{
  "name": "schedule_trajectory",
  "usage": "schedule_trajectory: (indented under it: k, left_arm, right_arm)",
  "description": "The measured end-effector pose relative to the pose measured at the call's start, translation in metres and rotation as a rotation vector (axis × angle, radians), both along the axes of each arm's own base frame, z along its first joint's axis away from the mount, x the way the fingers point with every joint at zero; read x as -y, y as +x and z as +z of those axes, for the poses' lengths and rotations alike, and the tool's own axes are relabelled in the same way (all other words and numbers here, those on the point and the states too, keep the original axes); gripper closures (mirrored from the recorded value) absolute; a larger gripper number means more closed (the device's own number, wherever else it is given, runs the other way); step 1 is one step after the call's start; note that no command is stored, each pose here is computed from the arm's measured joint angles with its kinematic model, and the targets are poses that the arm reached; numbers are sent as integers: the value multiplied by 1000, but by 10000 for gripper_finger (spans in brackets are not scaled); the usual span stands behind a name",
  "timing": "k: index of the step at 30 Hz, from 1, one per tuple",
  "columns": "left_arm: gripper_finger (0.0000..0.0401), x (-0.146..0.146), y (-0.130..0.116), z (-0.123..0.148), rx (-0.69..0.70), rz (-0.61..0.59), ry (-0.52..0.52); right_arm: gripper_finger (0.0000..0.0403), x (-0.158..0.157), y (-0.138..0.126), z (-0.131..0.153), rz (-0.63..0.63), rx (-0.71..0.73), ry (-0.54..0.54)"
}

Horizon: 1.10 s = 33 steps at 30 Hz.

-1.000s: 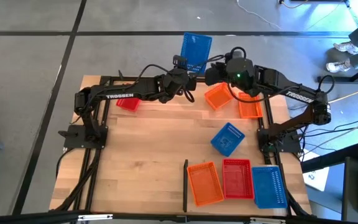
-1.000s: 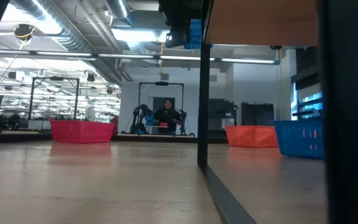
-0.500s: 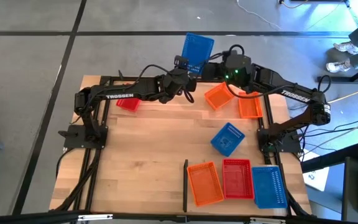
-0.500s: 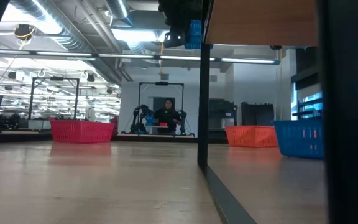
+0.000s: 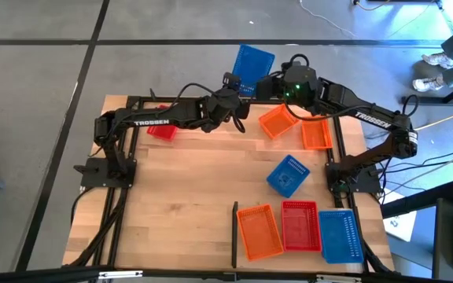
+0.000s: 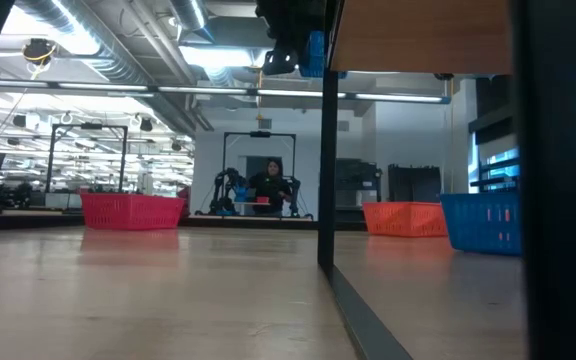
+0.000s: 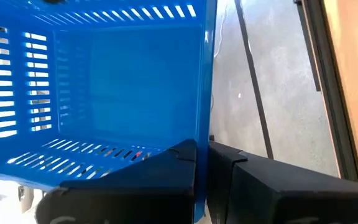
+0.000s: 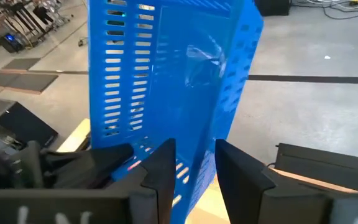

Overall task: Stack baskets on shelf by color
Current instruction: Stack the top blue basket on top of the blue basket on the shelf

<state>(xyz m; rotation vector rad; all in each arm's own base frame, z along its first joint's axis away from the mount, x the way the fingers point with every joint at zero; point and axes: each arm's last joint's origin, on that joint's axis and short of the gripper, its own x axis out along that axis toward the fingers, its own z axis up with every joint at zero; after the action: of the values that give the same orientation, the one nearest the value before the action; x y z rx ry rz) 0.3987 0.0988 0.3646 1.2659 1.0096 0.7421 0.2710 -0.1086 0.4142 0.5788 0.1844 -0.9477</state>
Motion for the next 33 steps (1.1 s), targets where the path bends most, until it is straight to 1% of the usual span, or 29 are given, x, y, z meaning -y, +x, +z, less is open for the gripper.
schedule_trajectory:
  k: [10, 12, 14, 18, 19, 23, 25, 33]
  left_arm:
    - [401, 7, 2, 0, 6, -25, -4]
    - [401, 7, 2, 0, 7, -28, -6]
    - [401, 6, 2, 0, 8, -28, -6]
    - [401, 8, 3, 0, 10, -40, -9]
    - [401, 8, 3, 0, 10, -48, -11]
    - [401, 7, 4, -1, 11, -99, -29]
    - [398, 7, 4, -1, 9, -113, -33]
    - [354, 8, 5, -1, 6, -131, -39]
  right_arm:
    - [292, 14, 6, -10, 8, -105, -43]
    - [300, 14, 5, -10, 10, -111, -49]
    - [320, 15, 6, -9, 15, -116, -60]
    - [387, 15, 6, -8, 28, -124, -80]
    - [393, 15, 7, -8, 30, -125, -81]
    - [391, 15, 6, -8, 33, -127, -75]
    - [397, 15, 6, -9, 39, -127, -73]
    - [400, 14, 7, -8, 52, -123, -71]
